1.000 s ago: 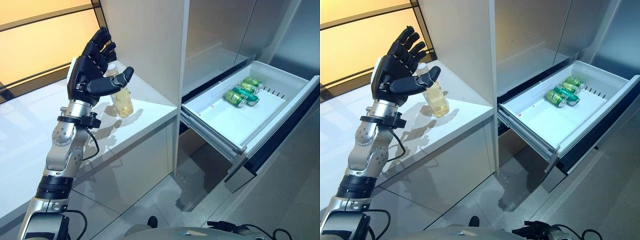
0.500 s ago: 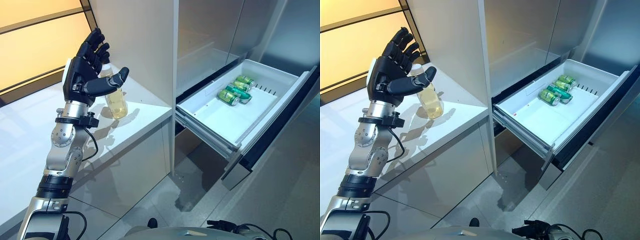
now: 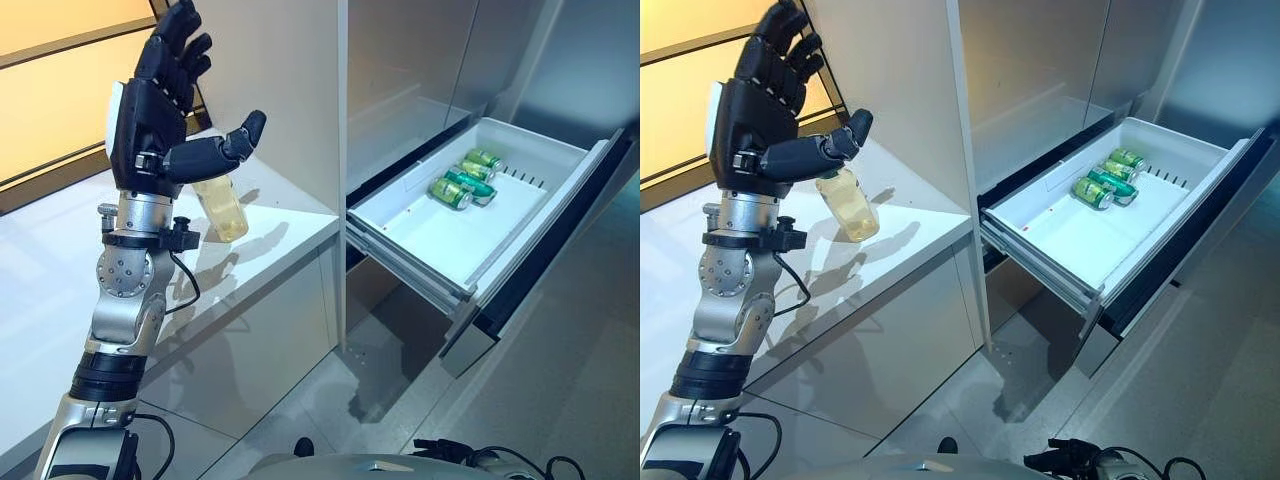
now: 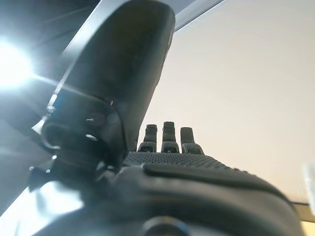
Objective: Put drinks into fridge and close the fridge
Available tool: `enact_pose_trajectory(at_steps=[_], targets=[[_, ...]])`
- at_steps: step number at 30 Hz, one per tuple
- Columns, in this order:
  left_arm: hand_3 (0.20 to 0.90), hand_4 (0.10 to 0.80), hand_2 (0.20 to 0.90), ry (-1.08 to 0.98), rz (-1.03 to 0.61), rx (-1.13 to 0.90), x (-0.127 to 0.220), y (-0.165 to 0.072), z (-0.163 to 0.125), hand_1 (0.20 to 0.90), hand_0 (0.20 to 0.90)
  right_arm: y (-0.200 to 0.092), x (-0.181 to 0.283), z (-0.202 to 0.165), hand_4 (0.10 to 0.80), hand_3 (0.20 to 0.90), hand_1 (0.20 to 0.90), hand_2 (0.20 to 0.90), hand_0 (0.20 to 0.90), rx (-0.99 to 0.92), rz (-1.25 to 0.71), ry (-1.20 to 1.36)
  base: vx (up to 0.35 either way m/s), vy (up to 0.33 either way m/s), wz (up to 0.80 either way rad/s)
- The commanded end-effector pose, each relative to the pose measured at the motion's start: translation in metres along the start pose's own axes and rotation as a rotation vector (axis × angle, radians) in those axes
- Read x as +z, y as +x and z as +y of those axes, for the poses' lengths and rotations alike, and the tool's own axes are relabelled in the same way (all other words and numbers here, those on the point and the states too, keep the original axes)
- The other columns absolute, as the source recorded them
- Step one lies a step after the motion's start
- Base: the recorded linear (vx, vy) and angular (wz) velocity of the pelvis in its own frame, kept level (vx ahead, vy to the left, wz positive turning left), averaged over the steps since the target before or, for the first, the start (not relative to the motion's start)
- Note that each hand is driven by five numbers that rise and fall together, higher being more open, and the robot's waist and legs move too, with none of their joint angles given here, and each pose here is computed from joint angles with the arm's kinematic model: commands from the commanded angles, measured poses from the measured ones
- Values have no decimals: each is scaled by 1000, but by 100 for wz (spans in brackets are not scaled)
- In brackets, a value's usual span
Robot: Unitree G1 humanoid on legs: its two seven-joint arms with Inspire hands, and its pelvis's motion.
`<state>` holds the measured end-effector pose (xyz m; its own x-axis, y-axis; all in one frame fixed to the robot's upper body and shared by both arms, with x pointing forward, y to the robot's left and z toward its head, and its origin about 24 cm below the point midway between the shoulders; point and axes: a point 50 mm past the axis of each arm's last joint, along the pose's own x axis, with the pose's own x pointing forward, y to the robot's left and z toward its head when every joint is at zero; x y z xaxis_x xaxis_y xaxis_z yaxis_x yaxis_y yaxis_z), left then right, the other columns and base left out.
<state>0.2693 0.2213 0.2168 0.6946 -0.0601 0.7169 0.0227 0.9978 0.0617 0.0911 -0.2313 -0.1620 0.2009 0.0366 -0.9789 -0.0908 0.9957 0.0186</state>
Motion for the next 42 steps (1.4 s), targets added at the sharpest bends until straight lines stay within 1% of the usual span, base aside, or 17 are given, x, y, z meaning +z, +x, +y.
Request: enact_pose_trajectory(at_steps=[1,6,8,14,21,30,42], targets=[[900,800,900,93,-244,50,42,27,13,900,900,-1,-14,-4,800,900,900,900,900,-8,58,-69,0,0,0],[900,800,900,142,-182,97,33,24,19,900,900,-2,-15,-5,800,900,900,900,900,-11,59,-68,0,0,0],[900,800,900,172,-120,134,24,21,25,900,900,-2,-14,-6,800,900,900,900,900,-12,58,-68,0,0,0],[900,800,900,207,-3,189,6,12,35,900,900,-2,-14,-4,800,900,900,900,900,-6,56,-66,0,0,0],[900,800,900,172,136,150,-18,-1,38,900,900,-2,-14,-6,800,900,900,900,900,-10,58,-62,0,0,0],[900,800,900,212,244,139,-35,-10,44,900,900,-3,-13,-10,800,900,900,900,900,-14,59,-53,0,0,0],[900,800,900,231,342,140,-54,-16,44,900,900,-3,-12,-9,800,900,900,900,900,-15,57,-48,0,0,0]])
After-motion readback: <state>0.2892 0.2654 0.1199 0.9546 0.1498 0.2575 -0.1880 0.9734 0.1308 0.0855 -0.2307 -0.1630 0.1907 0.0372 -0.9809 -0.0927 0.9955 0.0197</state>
